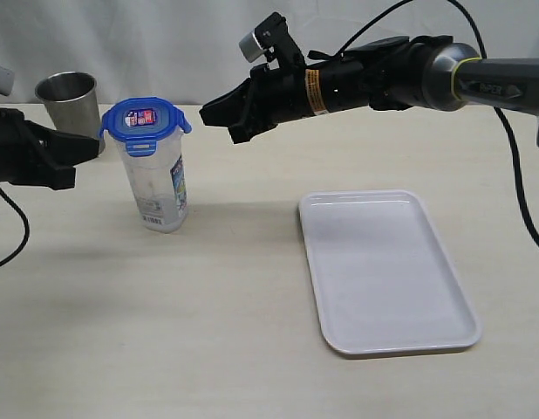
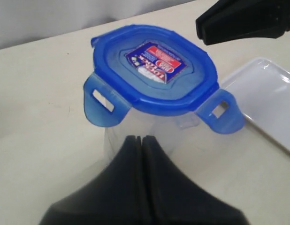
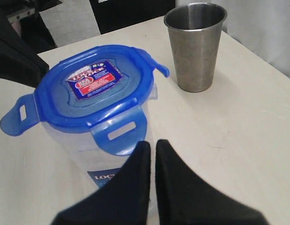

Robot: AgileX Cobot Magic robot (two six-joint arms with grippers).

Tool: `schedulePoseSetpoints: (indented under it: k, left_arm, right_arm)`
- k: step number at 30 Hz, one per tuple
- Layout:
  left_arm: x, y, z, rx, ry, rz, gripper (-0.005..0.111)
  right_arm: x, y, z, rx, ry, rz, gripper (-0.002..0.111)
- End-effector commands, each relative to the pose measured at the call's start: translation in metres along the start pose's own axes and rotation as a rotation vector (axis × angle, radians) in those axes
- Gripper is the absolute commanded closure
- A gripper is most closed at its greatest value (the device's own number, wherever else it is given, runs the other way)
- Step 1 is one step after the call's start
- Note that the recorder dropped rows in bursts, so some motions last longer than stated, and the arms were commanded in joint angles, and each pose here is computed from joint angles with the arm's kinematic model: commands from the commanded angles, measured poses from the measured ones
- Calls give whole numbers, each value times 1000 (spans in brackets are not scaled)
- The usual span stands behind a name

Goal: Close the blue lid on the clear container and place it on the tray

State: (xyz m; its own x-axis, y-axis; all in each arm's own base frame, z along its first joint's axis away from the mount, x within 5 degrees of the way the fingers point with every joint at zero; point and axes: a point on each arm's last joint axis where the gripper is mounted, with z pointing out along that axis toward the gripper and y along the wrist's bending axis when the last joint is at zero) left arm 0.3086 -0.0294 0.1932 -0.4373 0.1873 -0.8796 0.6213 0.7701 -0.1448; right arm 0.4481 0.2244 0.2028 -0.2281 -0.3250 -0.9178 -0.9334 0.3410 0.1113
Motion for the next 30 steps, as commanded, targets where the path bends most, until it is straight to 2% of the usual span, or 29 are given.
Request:
schedulePoseSetpoints:
  k: [1, 11, 22, 28, 30]
  left_arm:
    - [8, 7, 12, 20, 15, -4, 107]
    - [-7, 16, 16, 12, -20, 28, 107]
    - [0, 22, 22, -6, 12, 12, 107]
    - [1, 23, 22, -18, 19, 12, 107]
    - [1, 23, 22, -18, 19, 12, 107]
  right_arm:
    - [-3, 1, -4, 5, -5, 0, 104]
    - [-3, 1, -4, 5, -5, -2, 104]
    - [-4, 2, -3, -5, -5, -3, 104]
    - [-4, 1, -3, 5, -4, -106, 103]
    - [-3, -2, -3, 43, 2, -145, 99]
